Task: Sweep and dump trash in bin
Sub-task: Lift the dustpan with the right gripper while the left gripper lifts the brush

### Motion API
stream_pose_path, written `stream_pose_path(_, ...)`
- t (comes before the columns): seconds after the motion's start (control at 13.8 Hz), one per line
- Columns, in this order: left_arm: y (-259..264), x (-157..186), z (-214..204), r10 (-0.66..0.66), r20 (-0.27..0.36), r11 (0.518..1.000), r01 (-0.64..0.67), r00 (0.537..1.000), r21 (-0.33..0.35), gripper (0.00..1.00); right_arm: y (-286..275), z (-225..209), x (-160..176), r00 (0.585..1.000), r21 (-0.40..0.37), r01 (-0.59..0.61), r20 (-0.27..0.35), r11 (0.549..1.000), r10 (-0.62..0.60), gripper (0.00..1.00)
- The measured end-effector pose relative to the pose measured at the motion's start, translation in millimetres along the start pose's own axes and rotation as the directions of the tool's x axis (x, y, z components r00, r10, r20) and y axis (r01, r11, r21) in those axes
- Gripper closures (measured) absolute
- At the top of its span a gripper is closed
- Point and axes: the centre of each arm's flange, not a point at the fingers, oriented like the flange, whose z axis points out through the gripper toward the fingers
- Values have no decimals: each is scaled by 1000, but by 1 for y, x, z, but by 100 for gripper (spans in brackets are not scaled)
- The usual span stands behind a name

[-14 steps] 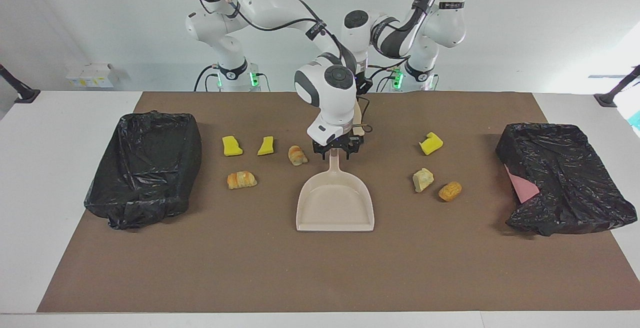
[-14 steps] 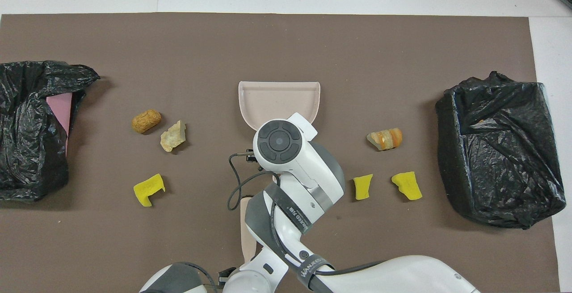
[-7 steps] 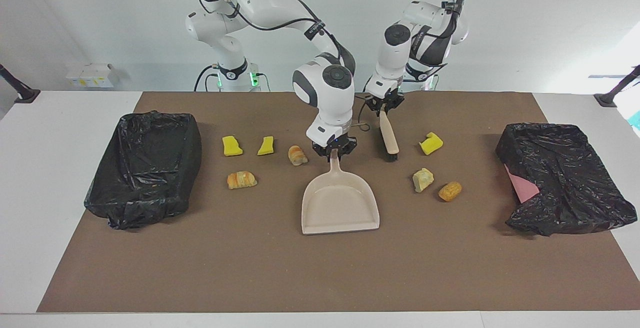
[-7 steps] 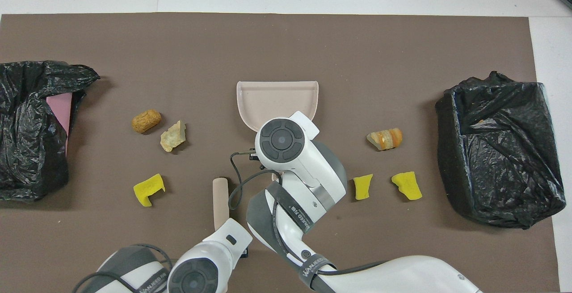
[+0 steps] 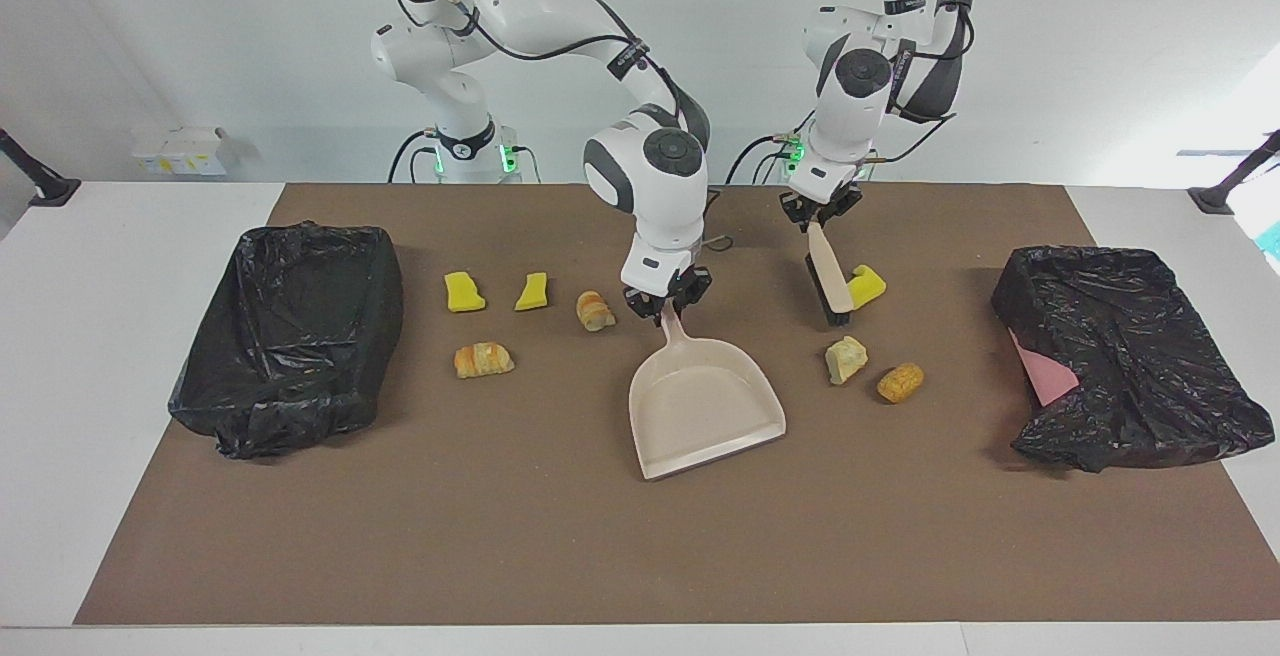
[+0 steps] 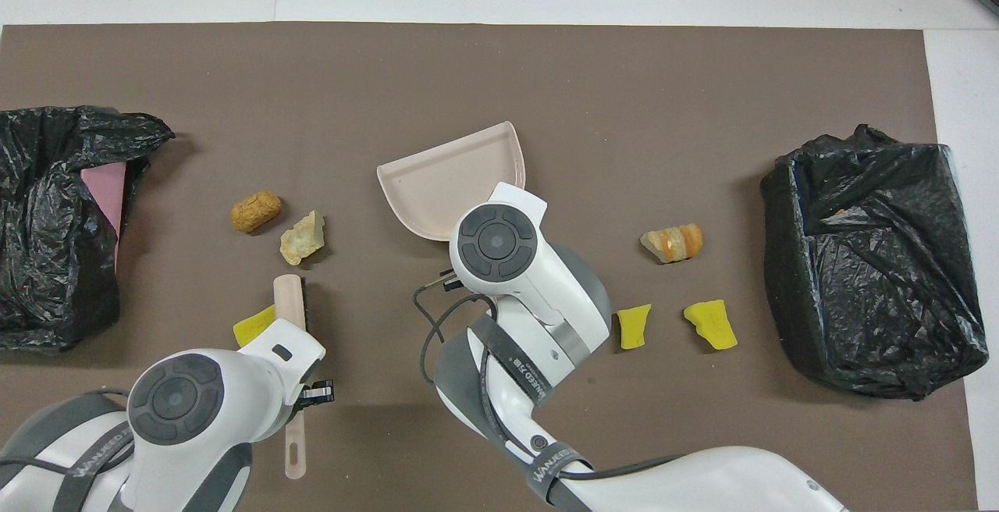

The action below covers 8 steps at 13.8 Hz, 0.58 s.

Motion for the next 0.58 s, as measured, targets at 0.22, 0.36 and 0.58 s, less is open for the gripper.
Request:
stream_pose_path(0.22,-28,13,-18,-119,32,991,117,992,72,74,10,-2,3,991,-3,134,4,991,-134,69)
stream_pose_path(0.36,-43,18,-24,-250,34,964,246,968,98,74,30,-3,7,957,-5,288,27,958,-288,69)
stream_pose_path(0.58,-62,22,-21,-433,48,896,425,900,128,74,72,-14,18,835,15,547,65,837,-547,69)
